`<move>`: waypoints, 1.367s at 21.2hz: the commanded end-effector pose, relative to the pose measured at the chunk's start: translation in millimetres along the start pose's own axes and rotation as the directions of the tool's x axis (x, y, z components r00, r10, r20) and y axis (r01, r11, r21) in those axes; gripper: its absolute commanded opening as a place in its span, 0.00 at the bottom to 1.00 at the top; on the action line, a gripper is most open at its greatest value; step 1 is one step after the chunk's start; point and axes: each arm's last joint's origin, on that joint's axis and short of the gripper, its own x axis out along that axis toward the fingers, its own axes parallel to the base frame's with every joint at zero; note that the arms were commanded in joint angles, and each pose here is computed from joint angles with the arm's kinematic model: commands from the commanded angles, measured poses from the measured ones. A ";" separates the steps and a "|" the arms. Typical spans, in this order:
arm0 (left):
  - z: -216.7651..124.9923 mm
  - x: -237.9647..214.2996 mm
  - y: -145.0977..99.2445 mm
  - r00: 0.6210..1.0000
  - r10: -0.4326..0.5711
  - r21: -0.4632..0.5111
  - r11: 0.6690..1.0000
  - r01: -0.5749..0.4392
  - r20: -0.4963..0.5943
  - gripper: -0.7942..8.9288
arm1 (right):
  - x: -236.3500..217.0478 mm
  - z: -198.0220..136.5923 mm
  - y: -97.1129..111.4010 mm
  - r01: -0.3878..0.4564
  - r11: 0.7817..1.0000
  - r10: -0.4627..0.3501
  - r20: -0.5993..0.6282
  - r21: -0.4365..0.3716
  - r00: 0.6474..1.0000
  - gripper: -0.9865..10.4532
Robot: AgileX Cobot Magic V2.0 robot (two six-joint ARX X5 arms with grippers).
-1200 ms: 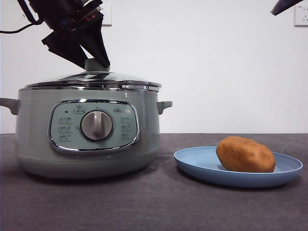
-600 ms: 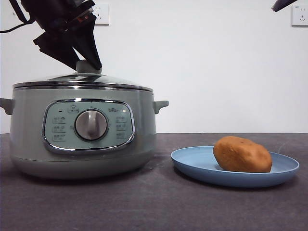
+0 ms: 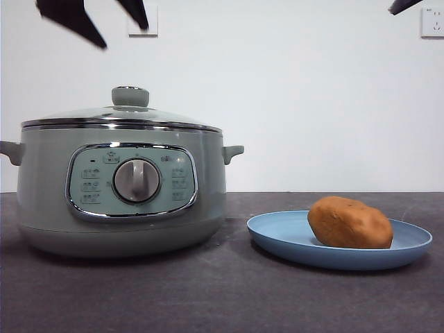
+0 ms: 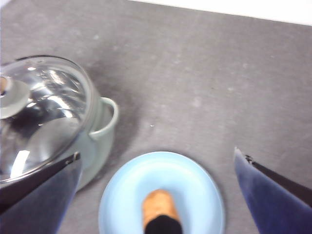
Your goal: Take the potato out from the steamer,put the potato on the plate,close the lid
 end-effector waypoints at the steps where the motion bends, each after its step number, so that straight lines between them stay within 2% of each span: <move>1: 16.0 -38.7 -9.6 0.998 -0.042 0.011 0.999 0.041 0.037 0.58 | -4.4 7.3 3.5 -0.104 0.995 0.104 0.038 0.003 0.994 0.58; 2: 19.5 -52.1 -13.4 0.996 -0.078 0.017 0.997 0.077 0.047 0.58 | -6.3 9.8 5.1 -0.150 0.989 0.150 0.050 -0.002 0.987 0.58; 4: 24.5 -85.0 -24.3 0.977 -0.201 0.032 0.979 0.200 0.070 0.58 | -14.2 17.2 9.4 -0.275 0.961 0.276 0.077 -0.019 0.958 0.58; 6: 23.5 -109.8 -33.6 0.953 -0.295 0.085 0.953 0.289 0.068 0.56 | -20.9 22.6 13.2 -0.384 0.923 0.386 0.092 -0.036 0.918 0.58; 8: 24.9 -124.0 -42.9 0.943 -0.317 0.131 0.944 0.303 0.103 0.56 | -25.4 25.2 15.9 -0.466 0.883 0.468 0.094 -0.050 0.879 0.58; 9: 25.3 -126.0 -46.3 0.940 -0.324 0.143 0.940 0.308 0.106 0.56 | -26.1 25.6 16.5 -0.483 0.874 0.486 0.093 -0.053 0.869 0.58; 13: 25.4 -126.1 -50.0 0.937 -0.334 0.154 0.936 0.316 0.103 0.56 | -26.0 25.1 16.3 -0.479 0.877 0.481 0.089 -0.049 0.872 0.57; 15: 25.4 -126.1 -50.1 0.937 -0.334 0.154 0.936 0.317 0.103 0.49 | -26.0 25.1 16.3 -0.476 0.878 0.479 0.089 -0.050 0.873 0.44; 16: 25.5 -126.0 -50.7 0.936 -0.336 0.166 0.934 0.317 0.102 0.39 | -26.0 25.0 16.3 -0.476 0.878 0.479 0.088 -0.052 0.874 0.30; 17: 25.5 -125.9 -51.5 0.935 -0.339 0.187 0.930 0.316 0.101 0.23 | -25.9 24.9 16.3 -0.475 0.878 0.479 0.087 -0.061 0.874 0.15; 18: 25.6 -125.8 -52.1 0.935 -0.341 0.208 0.926 0.315 0.100 0.07 | -25.9 24.8 16.3 -0.474 0.878 0.479 0.086 -0.074 0.874 0.06; 19: 25.6 -125.7 -52.5 0.935 -0.341 0.224 0.923 0.312 0.100 0.09 | -25.9 24.7 16.3 -0.472 0.877 0.479 0.085 -0.086 0.874 0.08; 25: 25.7 -125.3 -51.9 0.942 -0.319 0.231 0.929 0.290 0.099 0.07 | -25.7 23.0 16.2 -0.473 0.878 0.478 0.069 -0.078 0.876 0.08; 29: 25.6 -125.5 -51.9 0.942 -0.319 0.188 0.936 0.297 0.099 0.08 | -25.6 20.9 15.7 -0.472 0.879 0.475 0.051 -0.065 0.878 0.08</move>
